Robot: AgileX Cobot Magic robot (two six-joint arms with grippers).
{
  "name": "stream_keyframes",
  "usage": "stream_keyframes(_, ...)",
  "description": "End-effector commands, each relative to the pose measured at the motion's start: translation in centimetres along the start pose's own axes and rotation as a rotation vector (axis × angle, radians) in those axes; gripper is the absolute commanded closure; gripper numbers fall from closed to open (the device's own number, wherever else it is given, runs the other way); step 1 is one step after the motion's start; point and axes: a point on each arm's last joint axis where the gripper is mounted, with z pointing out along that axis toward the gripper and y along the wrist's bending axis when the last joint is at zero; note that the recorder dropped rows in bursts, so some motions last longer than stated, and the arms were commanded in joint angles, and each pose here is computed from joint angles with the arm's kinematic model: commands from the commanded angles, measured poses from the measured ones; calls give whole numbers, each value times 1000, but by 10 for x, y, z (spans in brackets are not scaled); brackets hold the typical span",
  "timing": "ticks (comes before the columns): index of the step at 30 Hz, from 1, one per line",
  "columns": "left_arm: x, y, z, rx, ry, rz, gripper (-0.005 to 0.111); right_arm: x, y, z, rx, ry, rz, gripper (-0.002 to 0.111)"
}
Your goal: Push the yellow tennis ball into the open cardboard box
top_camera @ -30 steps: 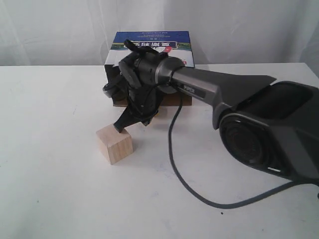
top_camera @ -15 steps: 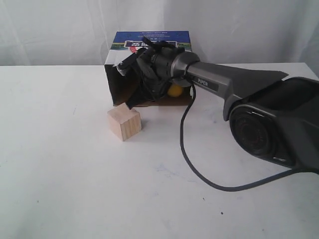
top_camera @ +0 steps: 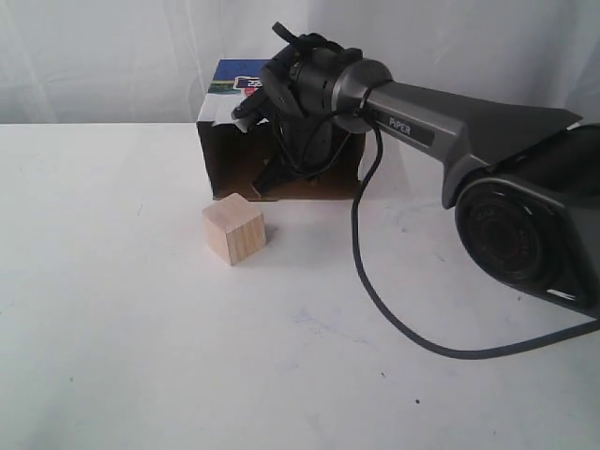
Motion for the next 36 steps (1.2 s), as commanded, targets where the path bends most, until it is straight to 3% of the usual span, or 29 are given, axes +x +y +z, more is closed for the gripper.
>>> stream_keyframes(1,1,0,0,4,-1,-6,107,15,-5,-5,-9,159,9,108)
stream_keyframes(4,1,0,0,4,-1,-6,107,19,-5,-16,-38,162,80,108)
stream_keyframes(9,1,0,0,4,-1,-6,107,20,-20,-56,-21,108,83,108)
stream_keyframes(16,1,0,0,4,-1,-6,107,42,-87,-104,249,79,33,108)
stream_keyframes(23,1,0,0,4,-1,-6,107,120,-173,-109,311,228,297,108)
stream_keyframes(28,1,0,0,4,-1,-6,107,190,-204,-117,198,314,574,108)
stream_keyframes(31,1,0,0,4,-1,-6,107,211,-206,-133,136,106,702,108)
stream_keyframes(36,1,0,0,4,-1,-6,107,239,-194,-198,234,-363,715,108)
